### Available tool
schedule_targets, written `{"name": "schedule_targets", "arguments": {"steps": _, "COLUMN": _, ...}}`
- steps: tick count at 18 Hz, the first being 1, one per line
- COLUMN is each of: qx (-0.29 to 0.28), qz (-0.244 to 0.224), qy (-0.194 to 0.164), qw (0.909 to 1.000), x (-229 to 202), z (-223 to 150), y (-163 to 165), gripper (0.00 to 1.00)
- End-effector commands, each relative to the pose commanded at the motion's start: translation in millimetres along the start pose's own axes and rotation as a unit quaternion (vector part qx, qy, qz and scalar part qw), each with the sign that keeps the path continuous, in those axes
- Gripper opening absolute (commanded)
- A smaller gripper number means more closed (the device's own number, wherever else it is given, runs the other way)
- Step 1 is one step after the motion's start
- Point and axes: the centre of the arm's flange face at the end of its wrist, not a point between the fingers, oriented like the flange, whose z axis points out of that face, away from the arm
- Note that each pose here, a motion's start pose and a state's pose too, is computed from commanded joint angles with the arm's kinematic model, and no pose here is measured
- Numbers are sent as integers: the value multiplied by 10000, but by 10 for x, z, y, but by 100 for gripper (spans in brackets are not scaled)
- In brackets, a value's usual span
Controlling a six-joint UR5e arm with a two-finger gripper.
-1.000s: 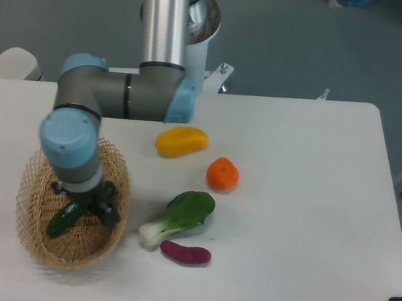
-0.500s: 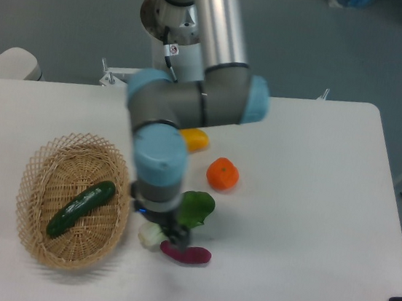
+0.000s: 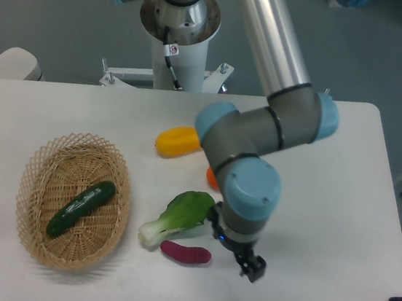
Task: Place the cucumber in the basket
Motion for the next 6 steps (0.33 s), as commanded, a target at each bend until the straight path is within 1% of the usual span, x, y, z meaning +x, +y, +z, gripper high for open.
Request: {"name": "schedule_targets", "arguments": {"steps": 6, "qx": -14, "qz": 23, "qy": 37, "qw": 10000, "x": 9, "z": 46, "y": 26, "gripper": 100}}
